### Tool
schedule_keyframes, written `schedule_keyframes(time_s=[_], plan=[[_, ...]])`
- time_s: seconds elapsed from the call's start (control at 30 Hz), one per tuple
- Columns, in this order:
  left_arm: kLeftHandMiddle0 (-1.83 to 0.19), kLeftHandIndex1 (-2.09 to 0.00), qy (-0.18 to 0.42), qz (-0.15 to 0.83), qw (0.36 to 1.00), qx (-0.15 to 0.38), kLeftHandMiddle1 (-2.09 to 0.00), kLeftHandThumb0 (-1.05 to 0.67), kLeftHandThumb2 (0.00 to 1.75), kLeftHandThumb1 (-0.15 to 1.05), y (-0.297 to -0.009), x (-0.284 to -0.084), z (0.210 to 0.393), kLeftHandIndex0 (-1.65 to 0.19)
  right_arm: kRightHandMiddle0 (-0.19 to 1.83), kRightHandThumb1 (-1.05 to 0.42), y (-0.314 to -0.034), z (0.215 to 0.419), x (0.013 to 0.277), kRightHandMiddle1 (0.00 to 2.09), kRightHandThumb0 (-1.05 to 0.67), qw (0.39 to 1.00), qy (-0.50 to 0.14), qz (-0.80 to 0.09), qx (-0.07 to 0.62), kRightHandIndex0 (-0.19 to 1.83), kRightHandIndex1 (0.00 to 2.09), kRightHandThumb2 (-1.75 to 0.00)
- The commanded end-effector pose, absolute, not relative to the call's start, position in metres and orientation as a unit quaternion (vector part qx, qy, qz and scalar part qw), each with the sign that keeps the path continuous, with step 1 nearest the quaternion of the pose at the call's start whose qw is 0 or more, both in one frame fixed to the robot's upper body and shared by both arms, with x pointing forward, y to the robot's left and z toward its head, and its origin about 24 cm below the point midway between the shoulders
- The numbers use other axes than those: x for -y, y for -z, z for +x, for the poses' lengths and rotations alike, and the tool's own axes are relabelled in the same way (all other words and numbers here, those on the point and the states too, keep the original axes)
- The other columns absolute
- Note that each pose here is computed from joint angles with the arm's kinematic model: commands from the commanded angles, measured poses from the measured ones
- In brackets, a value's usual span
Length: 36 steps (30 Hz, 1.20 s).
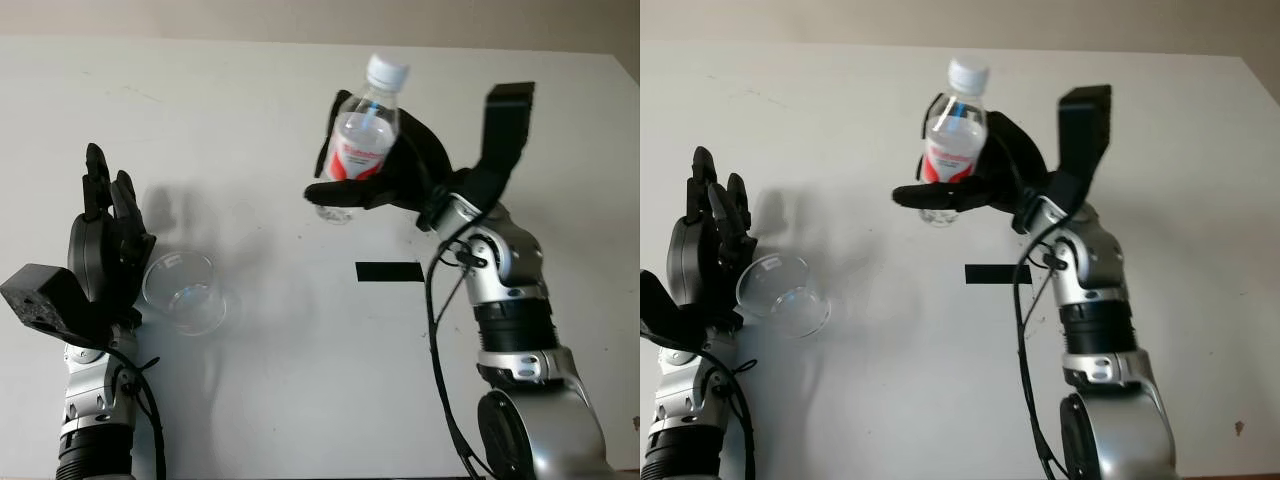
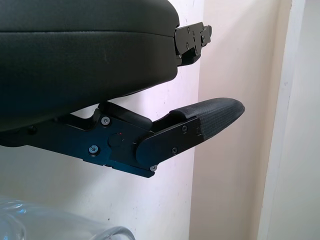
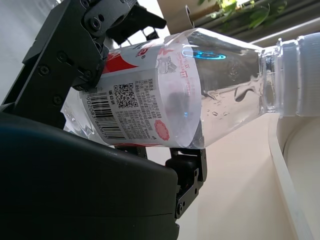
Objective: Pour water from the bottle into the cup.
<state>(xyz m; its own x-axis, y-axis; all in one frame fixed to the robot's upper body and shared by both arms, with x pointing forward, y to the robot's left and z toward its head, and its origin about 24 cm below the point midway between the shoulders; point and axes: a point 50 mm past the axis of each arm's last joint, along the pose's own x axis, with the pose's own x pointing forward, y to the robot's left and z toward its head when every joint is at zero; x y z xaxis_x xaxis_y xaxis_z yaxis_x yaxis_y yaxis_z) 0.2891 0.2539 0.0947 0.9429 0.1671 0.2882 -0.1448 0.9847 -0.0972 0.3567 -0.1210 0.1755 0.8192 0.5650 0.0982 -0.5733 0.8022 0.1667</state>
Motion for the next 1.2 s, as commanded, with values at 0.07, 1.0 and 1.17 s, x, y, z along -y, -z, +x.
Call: schedule_keyframes(time_s=[0.07, 1.0, 1.17], plan=[[0.17, 0.00, -0.077, -0.036, 0.987, 0.139, -0.04, -0.71, 0.81, 1.05, -0.087, -0.256, 0.284, 0.19, 0.92, -1.05, -0.178, 0.349, 0.133, 2.09, -0.41, 0.953, -0.290, 0.082, 0.041, 1.66, 2.09, -0.39], [0.15, -0.01, -0.088, -0.045, 0.986, 0.136, -0.06, -0.71, 0.78, 1.05, -0.090, -0.261, 0.279, 0.19, 1.10, -1.05, -0.140, 0.326, 0.166, 2.09, -0.41, 0.982, -0.183, 0.045, -0.021, 1.63, 2.09, -0.45], [0.14, -0.02, -0.084, -0.047, 0.986, 0.137, -0.06, -0.71, 0.77, 1.05, -0.091, -0.264, 0.279, 0.19, 1.00, -1.05, -0.135, 0.324, 0.168, 2.09, -0.40, 0.983, -0.171, 0.059, -0.024, 1.66, 2.09, -0.46]])
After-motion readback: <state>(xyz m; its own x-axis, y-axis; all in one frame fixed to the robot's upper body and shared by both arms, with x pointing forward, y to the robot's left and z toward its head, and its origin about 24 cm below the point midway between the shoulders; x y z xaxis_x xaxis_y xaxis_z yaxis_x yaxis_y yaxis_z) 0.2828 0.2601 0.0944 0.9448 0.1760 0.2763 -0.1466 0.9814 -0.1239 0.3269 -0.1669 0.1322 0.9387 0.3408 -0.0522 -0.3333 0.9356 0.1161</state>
